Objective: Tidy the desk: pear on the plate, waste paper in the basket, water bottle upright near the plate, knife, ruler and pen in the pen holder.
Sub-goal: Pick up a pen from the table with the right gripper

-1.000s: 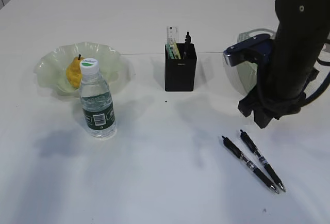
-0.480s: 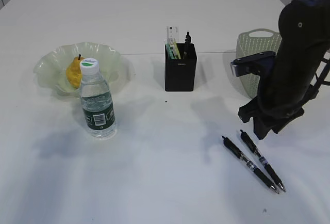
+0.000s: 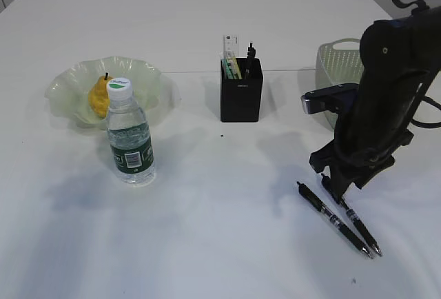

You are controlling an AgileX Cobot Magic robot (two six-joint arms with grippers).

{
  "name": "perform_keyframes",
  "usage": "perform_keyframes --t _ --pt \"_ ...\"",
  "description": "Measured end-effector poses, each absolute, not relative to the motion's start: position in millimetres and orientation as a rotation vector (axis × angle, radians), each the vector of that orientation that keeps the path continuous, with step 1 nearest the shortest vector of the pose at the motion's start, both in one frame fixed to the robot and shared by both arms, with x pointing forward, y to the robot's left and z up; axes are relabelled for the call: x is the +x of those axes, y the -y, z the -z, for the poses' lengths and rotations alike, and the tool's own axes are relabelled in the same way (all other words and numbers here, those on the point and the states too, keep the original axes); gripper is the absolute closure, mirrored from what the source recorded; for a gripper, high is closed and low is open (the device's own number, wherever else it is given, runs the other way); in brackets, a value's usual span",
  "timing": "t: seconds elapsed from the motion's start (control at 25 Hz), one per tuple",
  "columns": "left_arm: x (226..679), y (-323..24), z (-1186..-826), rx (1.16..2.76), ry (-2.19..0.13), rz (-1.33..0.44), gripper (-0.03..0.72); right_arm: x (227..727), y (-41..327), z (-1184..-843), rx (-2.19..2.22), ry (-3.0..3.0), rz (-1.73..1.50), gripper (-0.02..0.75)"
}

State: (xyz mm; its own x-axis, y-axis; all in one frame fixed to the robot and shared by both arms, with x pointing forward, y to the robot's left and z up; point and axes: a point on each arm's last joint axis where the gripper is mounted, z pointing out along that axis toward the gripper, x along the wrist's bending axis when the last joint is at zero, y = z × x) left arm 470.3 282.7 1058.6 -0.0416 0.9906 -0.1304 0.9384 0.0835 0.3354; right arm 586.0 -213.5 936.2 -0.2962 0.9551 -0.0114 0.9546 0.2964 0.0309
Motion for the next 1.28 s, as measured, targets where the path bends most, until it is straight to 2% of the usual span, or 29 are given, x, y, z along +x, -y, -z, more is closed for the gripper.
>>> perform_keyframes --t 0.88,1.28 --pt "473.3 -282.7 -1059.8 1.894 -2.025 -0.257 0.178 592.7 211.6 -907.9 1.885 -2.501 -0.003 0.442" --pt "474.4 -282.8 -1060.2 1.886 -2.018 -0.269 0.178 596.0 210.7 -906.0 1.875 -2.482 -0.042 0.442"
